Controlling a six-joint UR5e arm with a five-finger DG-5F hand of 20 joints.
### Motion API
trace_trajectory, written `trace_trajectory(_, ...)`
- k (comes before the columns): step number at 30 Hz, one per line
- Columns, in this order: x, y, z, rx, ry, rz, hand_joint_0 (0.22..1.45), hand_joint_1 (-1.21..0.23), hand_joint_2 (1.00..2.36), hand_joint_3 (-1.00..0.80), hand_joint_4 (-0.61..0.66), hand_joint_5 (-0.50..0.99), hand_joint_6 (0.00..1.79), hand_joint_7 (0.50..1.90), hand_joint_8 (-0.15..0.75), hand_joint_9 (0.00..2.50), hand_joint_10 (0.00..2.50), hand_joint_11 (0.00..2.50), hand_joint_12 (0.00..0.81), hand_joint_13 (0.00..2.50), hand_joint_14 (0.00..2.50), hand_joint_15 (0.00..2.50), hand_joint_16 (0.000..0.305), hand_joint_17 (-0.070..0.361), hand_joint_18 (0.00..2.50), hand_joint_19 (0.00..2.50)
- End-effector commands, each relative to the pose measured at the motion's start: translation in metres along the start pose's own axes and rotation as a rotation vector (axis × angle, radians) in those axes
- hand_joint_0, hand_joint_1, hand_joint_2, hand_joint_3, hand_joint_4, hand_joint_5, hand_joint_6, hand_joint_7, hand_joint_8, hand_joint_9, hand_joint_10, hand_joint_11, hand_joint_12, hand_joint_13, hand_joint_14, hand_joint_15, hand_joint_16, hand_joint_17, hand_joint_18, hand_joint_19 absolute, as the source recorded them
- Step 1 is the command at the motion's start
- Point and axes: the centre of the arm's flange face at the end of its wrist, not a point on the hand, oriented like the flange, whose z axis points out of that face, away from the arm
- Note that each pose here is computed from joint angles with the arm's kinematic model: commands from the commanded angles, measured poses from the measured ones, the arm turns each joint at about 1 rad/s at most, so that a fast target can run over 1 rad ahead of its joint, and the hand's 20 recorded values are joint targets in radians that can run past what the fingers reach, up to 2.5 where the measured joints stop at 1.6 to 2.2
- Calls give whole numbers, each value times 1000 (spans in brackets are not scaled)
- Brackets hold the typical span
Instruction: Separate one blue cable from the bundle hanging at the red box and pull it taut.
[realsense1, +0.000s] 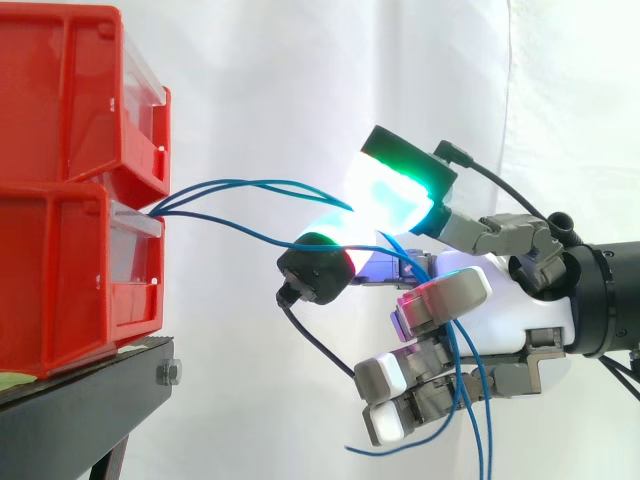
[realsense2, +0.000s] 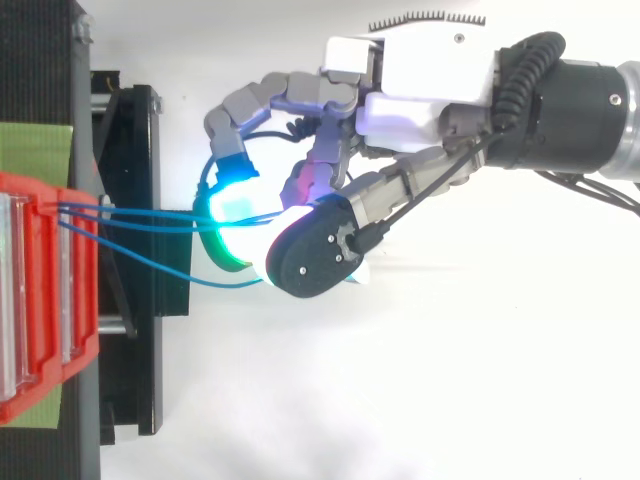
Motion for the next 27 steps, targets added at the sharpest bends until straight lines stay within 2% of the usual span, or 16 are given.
trace_trajectory(1, -1, 2, -1, 4, -2, 1, 436, -610, 1000, -500, -129, -19, 712, 1253, 272, 1529, 21, 888, 365, 1056, 20, 716, 49, 111, 736, 649)
trace_trajectory(3, -1, 0, -3, 19, -4, 0, 403, -659, 1000, -500, -96, -28, 720, 1220, 294, 1514, 20, 902, 385, 1056, 20, 705, 53, 120, 753, 636)
trace_trajectory(9, -1, 0, -3, 20, -4, -3, 392, -673, 1000, -500, -79, -34, 727, 1188, 306, 1495, 17, 896, 387, 1042, 21, 702, 55, 123, 758, 633)
trace_trajectory(12, -1, 0, -3, 20, -4, -3, 451, -623, 1000, -500, -90, -40, 731, 1187, 286, 1475, 21, 916, 364, 1016, 22, 717, 49, 111, 714, 660)
trace_trajectory(14, -1, 0, -3, 20, -4, -3, 559, -594, 1000, -500, -119, -45, 735, 1213, 252, 1450, 23, 958, 332, 982, 24, 741, 42, 93, 651, 696)
trace_trajectory(16, -1, 0, -3, 20, -4, -5, 592, -626, 1000, -500, -124, -46, 747, 1200, 251, 1448, 24, 955, 328, 982, 24, 743, 40, 91, 643, 703)
trace_trajectory(20, -1, -1, -3, 22, -4, -5, 586, -702, 1011, -347, -98, -49, 753, 1217, 254, 1434, 24, 972, 333, 977, 24, 750, 41, 92, 644, 696)
trace_trajectory(23, -1, 0, -3, 20, -4, -5, 580, -734, 1014, -283, -88, -70, 788, 1173, 278, 1405, 23, 995, 349, 957, 24, 744, 44, 98, 642, 695)
trace_trajectory(26, -1, 0, -3, 20, -4, -6, 588, -788, 1014, -254, -44, -117, 851, 1072, 299, 1327, 20, 1054, 364, 941, 24, 748, 46, 104, 634, 691)
trace_trajectory(27, -1, 0, -3, 20, -4, -6, 590, -791, 1014, -253, -44, -117, 850, 1084, 300, 1325, 20, 1050, 361, 938, 24, 747, 46, 104, 632, 686)
